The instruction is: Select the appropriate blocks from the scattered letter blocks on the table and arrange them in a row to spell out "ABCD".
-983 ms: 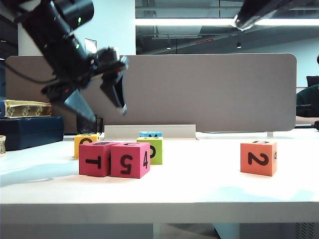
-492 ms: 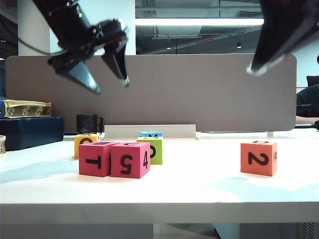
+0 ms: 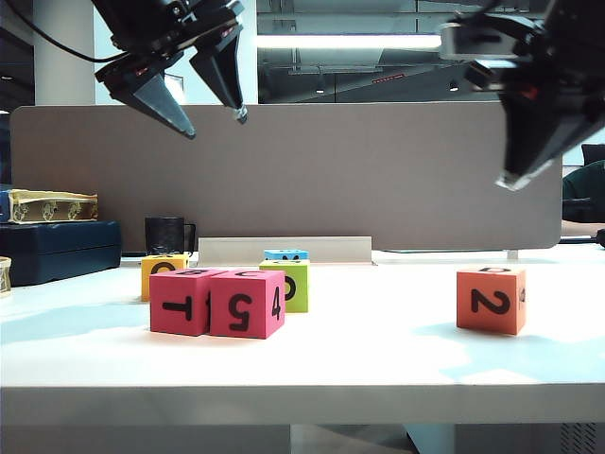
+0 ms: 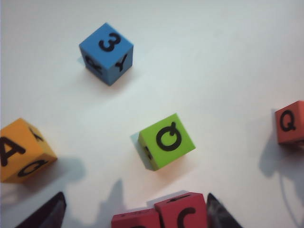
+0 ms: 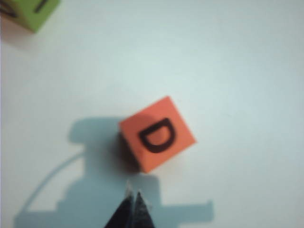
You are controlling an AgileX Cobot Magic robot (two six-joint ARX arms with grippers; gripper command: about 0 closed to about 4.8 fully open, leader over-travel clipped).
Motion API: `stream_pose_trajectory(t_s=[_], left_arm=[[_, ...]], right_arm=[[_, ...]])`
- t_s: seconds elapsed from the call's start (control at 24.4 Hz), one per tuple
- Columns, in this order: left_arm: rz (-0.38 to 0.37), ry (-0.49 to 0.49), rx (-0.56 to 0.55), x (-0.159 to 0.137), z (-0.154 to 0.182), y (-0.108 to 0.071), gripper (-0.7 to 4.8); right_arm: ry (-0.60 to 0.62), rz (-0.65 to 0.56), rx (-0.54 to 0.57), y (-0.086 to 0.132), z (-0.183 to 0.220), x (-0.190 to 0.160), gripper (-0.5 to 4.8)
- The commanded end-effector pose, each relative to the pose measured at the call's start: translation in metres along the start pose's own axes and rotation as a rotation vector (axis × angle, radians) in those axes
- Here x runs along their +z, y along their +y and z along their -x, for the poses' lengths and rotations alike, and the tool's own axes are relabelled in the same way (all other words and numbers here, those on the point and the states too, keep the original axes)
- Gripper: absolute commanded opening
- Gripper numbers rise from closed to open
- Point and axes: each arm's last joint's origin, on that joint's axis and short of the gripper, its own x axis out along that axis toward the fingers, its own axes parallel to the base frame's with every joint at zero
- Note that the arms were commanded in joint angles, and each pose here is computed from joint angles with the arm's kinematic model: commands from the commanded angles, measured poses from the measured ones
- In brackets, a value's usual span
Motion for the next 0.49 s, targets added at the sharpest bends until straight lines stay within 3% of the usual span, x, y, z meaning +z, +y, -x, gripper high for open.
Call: stream_pose_trajectory(t_s=[0.04,0.16,0.25,0.33,0.49], left_arm=[[-0.008,-0.009,-0.010,0.003,0.004,-0.001,3.73],[-0.010,-0.019,-0.028,0.005,0.006,-0.002,3.73],[-0.011,-0.030,-0.039,0.007,0.007,-0.003,3.73],[-0.014,-0.044,-0.048,0.010,0.009,-0.003,3.73],[-0.016,-0.056,-0.054,0.013,0.012,-0.004,3.73]], right_arm=[[0.002,-0.037,-0.024,-0.009,-0.004,0.002,1.01],[0.012,-0.076,-0.027,-0.011,-0.008,0.001,2.71],[0.010,-0.079,-0.010,-0.010,-0.009,0.002,3.51],[-0.008,-0.108,0.026,-0.009,-0.014,0.005,4.08],[0.003,-0.203,0.060,-0.006,-0.029,0.007,4.14]])
